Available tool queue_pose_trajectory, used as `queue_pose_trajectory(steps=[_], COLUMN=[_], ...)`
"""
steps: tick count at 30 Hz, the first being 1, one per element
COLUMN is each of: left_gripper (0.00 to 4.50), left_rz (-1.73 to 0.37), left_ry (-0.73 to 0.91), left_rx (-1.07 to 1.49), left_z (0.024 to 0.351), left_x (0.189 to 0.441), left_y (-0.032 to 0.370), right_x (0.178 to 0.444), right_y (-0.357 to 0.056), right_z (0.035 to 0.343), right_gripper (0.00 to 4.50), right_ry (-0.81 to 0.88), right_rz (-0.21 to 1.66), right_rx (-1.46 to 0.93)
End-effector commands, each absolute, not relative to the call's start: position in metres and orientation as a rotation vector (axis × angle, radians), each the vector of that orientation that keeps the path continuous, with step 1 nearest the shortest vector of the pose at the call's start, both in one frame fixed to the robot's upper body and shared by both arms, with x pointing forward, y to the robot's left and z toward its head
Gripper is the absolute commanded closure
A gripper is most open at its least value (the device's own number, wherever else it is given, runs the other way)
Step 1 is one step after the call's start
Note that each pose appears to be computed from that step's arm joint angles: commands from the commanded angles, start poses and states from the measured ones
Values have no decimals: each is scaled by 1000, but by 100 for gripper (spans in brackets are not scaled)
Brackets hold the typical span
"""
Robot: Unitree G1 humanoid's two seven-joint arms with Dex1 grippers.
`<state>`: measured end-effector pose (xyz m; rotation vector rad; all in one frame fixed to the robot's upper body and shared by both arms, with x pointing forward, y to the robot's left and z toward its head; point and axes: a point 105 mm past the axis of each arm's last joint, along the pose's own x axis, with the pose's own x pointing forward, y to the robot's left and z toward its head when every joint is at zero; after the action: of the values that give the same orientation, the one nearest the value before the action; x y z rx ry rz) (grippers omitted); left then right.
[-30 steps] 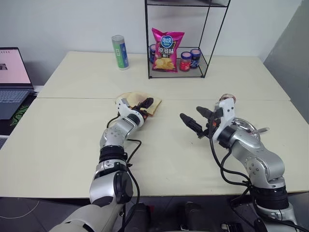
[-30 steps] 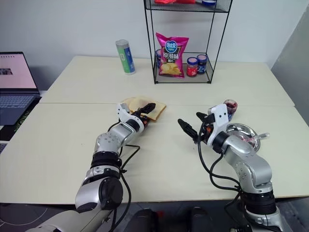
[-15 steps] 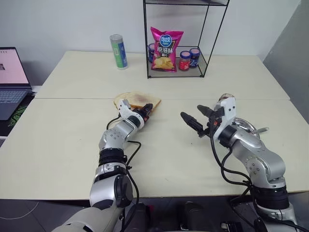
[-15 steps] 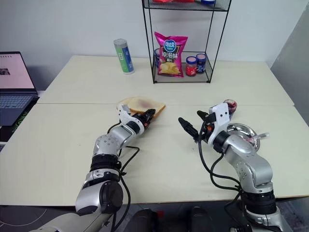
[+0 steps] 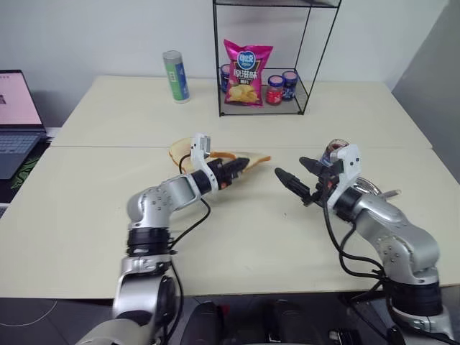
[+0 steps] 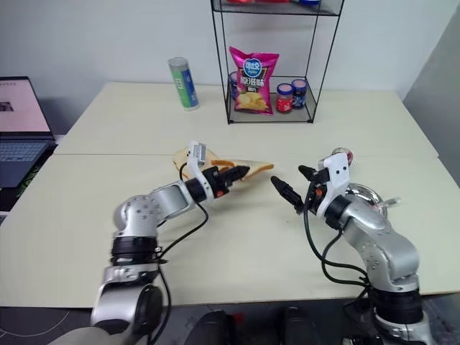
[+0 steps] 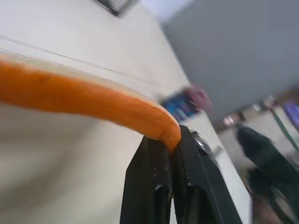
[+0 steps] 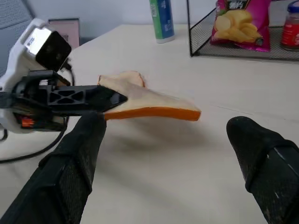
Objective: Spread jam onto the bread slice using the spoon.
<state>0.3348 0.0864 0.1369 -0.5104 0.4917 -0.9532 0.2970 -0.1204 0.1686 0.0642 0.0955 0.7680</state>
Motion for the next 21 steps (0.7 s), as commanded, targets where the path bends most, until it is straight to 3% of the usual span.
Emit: queue_pose_trajectory(steps=[1,8,14,21], left_gripper=[448,448,448,448], left_rz=[-1124,-1146,-1222,-1338], left_ry=[631,734,694,702], left_rx=[-408,-320,-268,-220], left_z=[119,100,102,96], left_x=[296,291,294,280], left_y=[84,92,78,63], right_x=[277,278,281,285], right_y=[-115,-112,-104,-105], right_z=[178,173,172,173], right_gripper=[0,0,0,0], right_ry=[94,103,100,92], right_rz=[856,823,835,828], right_rx=[49,79,94,89])
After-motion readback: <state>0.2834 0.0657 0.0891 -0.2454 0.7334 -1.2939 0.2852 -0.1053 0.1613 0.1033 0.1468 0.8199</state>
